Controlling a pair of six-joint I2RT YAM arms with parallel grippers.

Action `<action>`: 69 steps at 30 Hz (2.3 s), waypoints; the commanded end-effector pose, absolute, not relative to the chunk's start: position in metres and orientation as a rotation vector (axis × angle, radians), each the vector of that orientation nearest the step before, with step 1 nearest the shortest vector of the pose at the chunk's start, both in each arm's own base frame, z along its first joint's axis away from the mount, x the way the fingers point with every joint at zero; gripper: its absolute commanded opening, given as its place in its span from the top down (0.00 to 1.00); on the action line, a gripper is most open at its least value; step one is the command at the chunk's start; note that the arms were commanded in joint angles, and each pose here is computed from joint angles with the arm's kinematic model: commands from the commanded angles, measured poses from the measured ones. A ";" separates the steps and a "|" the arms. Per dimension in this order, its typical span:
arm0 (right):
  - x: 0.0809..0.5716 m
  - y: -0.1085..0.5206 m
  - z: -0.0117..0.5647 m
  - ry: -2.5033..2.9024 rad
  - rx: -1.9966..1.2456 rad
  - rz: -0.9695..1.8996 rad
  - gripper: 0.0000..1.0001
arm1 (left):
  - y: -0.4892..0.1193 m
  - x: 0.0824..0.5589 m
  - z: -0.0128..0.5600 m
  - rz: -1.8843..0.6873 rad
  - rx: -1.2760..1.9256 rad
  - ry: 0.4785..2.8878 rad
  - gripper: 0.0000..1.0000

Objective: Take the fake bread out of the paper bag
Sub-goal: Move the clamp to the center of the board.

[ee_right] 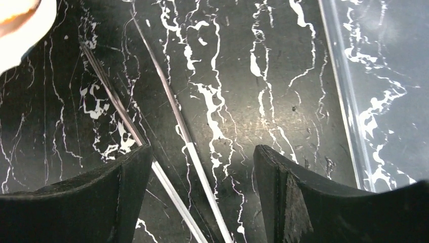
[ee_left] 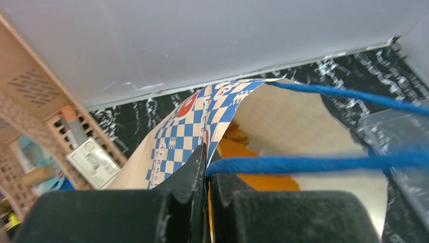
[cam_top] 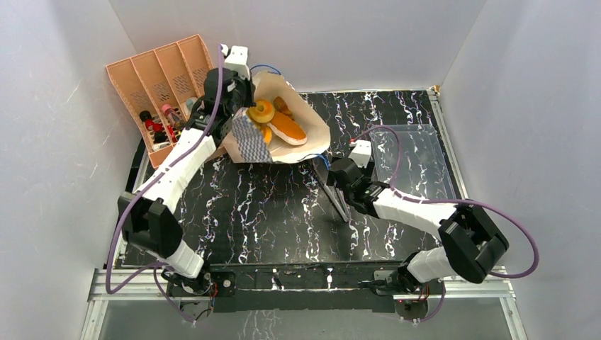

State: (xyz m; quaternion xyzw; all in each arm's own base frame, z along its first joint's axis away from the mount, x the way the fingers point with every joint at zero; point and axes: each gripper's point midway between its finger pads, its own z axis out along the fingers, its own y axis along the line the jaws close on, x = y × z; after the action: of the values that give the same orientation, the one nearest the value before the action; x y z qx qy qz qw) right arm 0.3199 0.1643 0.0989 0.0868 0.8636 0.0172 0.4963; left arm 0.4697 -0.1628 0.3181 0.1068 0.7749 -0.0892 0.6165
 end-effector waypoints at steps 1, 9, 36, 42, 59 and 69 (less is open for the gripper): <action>0.340 0.193 0.131 2.027 0.138 0.178 0.30 | -0.184 0.479 0.379 -0.410 0.133 1.695 1.00; 0.366 0.207 0.160 1.987 0.185 0.169 0.31 | -0.204 0.492 0.391 -0.566 0.026 1.742 1.00; 0.334 0.122 0.278 1.757 0.401 0.159 0.28 | -0.242 0.569 0.359 -0.750 -0.286 1.768 1.00; 0.318 0.147 0.250 1.820 0.320 0.182 0.42 | -0.241 0.582 0.348 -0.774 -0.374 1.750 1.00; 0.367 0.209 0.162 1.881 0.262 0.078 0.94 | -0.223 0.581 0.341 -0.908 -0.536 1.723 1.00; 0.449 0.233 0.156 1.846 0.292 0.088 0.98 | -0.186 0.583 0.321 -0.954 -0.547 1.782 1.00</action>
State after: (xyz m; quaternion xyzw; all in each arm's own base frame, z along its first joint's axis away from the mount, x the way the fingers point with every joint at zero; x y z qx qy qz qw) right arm 0.4081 0.2152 0.1161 0.1021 0.8321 -0.0033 0.5451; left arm 0.5979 -0.1972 0.2649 -0.2483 0.7640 -0.3475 0.4836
